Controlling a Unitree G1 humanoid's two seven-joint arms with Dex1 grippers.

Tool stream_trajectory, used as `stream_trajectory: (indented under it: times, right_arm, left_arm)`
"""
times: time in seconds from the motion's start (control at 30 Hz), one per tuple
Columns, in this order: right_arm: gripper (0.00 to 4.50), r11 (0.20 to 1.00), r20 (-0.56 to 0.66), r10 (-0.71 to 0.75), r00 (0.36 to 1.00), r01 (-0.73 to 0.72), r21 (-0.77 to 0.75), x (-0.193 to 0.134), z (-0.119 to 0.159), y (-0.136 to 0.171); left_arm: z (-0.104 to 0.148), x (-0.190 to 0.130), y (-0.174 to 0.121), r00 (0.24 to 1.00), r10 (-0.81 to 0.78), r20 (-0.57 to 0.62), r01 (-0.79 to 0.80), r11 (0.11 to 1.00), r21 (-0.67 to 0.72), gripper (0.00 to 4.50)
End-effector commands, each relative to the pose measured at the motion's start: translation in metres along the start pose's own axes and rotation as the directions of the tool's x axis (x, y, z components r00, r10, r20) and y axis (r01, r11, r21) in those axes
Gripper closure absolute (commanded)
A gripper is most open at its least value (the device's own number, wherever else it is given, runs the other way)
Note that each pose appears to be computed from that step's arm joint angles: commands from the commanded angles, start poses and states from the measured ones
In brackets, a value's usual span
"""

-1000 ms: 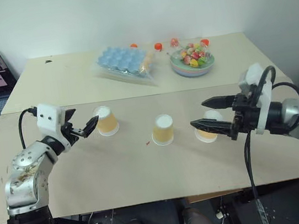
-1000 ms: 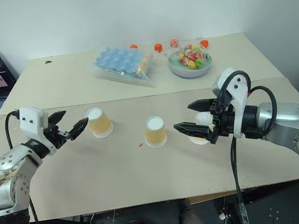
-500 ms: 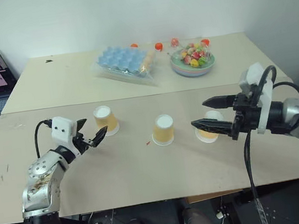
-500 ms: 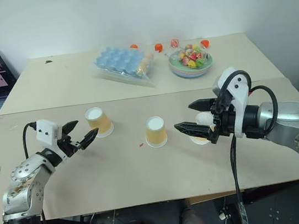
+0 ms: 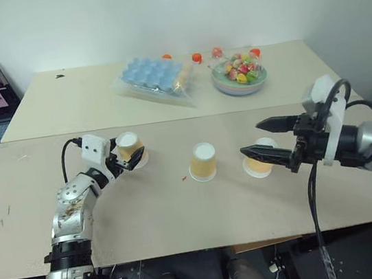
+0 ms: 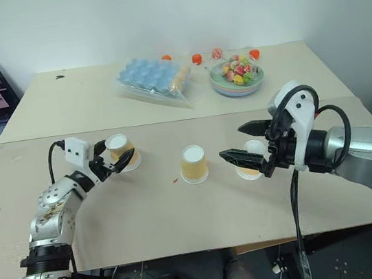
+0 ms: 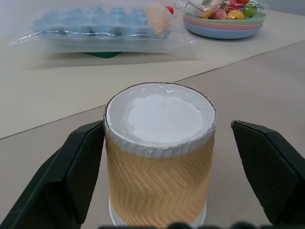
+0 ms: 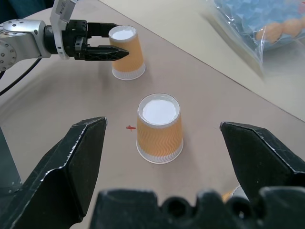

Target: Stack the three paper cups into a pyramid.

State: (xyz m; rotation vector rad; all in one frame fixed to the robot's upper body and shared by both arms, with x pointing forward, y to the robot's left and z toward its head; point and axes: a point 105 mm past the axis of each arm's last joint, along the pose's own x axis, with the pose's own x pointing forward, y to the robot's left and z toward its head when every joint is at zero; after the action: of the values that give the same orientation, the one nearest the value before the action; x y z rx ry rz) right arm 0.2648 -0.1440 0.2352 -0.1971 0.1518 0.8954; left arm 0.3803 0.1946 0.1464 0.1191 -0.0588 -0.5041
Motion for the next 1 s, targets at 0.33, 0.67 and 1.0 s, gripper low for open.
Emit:
stream_trajectory:
  times: [0.33,0.67,1.0]
  right_arm:
    - [0.00,0.999,0.033,-0.032,0.999,0.033,-0.033,-0.008,0.009,0.002]
    - [0.00,0.999,0.033,-0.033,0.999,0.034,-0.026,-0.007,0.008,0.002]
    - [0.00,0.999,0.040,-0.038,0.998,0.039,-0.022,-0.006,0.006,0.002]
  left_arm:
    - [0.018,0.018,-0.002,0.997,-0.018,0.073,0.015,0.999,0.047,1.07]
    - [0.042,0.012,-0.013,0.983,-0.166,0.073,0.159,0.983,0.093,2.00]
    - [0.048,-0.019,-0.062,0.813,-0.581,-0.031,0.580,0.807,0.109,2.00]
